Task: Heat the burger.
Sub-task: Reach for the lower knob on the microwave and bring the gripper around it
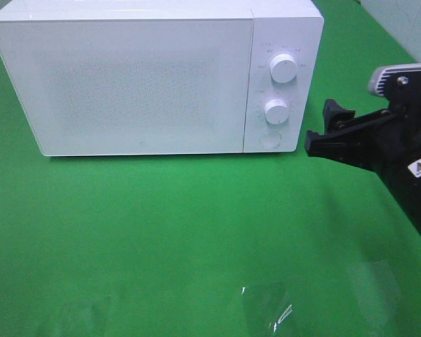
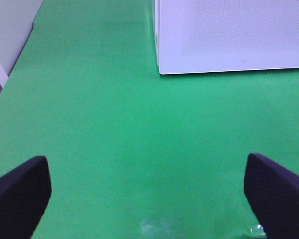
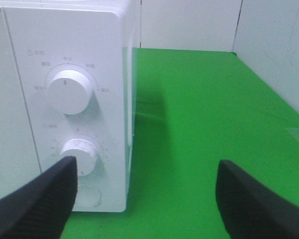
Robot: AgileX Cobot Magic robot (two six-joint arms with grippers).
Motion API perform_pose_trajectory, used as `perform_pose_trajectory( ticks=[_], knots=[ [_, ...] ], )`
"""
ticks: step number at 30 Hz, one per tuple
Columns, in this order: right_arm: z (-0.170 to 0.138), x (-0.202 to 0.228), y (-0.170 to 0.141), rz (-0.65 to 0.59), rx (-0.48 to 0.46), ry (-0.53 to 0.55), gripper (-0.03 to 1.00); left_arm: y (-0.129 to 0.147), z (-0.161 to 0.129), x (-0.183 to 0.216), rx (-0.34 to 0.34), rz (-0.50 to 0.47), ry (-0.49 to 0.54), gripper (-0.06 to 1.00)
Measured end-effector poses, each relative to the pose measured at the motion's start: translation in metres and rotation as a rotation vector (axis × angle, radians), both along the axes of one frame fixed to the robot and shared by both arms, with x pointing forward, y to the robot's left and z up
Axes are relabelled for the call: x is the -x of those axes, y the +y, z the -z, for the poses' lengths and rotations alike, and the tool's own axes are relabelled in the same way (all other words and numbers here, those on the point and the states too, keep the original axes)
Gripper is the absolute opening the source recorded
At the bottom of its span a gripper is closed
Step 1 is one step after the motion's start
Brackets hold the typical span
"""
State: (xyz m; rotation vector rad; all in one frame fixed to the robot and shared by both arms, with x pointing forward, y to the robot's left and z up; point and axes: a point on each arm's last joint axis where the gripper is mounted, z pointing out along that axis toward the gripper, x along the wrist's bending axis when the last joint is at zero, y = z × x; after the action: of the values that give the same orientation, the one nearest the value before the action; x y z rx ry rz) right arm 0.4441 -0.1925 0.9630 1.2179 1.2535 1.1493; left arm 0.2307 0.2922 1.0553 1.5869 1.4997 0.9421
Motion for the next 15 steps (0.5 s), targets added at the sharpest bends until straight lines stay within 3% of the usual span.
perform_pose_trajectory(
  ticks=[4,15],
  knots=[
    [0.004,-0.009,0.020,-0.031,0.010,0.006,0.73,0.000,0.000,0.000,0.000,0.000,0.000,0.97],
    [0.020,-0.026,0.038,-0.032,0.048,0.037,0.73,0.000,0.000,0.000,0.000,0.000,0.000,0.97]
  ],
)
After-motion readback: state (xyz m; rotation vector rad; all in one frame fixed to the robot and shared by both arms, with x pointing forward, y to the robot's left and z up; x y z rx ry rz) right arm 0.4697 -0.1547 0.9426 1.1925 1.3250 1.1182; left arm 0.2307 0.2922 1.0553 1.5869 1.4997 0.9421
